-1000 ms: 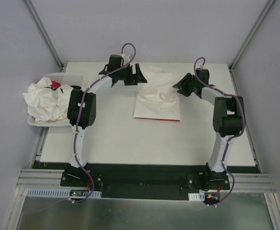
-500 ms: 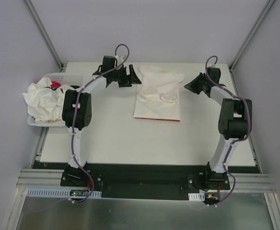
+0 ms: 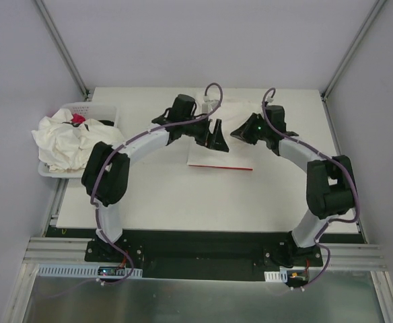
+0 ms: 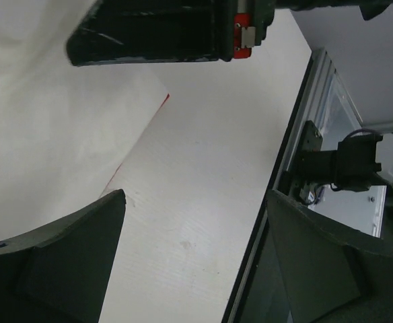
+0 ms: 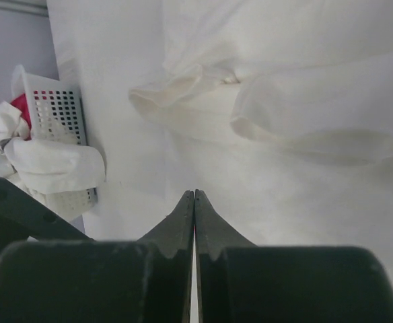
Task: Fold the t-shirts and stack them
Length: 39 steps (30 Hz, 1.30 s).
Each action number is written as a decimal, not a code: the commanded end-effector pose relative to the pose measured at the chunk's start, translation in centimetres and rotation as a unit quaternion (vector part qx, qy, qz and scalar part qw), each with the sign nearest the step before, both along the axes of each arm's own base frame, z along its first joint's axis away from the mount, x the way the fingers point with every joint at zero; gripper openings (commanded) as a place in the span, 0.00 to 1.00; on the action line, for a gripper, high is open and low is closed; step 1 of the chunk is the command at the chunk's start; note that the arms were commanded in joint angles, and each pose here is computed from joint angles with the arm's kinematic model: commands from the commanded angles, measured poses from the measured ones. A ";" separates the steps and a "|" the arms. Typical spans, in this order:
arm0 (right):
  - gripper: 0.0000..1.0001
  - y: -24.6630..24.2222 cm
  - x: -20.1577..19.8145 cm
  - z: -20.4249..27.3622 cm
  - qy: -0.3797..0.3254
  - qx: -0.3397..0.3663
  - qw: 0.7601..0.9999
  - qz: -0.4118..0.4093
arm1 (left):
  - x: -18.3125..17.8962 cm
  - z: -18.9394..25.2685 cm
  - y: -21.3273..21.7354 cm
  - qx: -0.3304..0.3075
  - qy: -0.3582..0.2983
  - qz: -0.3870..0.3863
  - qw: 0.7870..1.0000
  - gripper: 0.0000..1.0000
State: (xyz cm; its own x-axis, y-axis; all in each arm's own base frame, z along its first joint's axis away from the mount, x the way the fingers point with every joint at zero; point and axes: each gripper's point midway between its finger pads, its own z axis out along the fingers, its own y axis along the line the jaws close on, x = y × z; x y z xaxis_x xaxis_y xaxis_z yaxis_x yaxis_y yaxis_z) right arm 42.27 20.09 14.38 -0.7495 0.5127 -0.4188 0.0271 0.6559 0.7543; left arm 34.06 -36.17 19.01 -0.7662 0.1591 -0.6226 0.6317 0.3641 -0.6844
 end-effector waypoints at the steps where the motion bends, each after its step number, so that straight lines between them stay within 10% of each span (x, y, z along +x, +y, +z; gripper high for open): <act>1: 0.01 2.0 0.7 -2.6 0.025 0.023 0.999 0.019 | -1.7 -4.8 -1.4 0.021 0.035 -0.046 0.998 0.84; 39: 0.01 4.9 2.1 -10.3 0.112 0.060 0.991 0.037 | -0.6 -12.5 -2.4 0.045 0.095 -0.065 0.992 0.84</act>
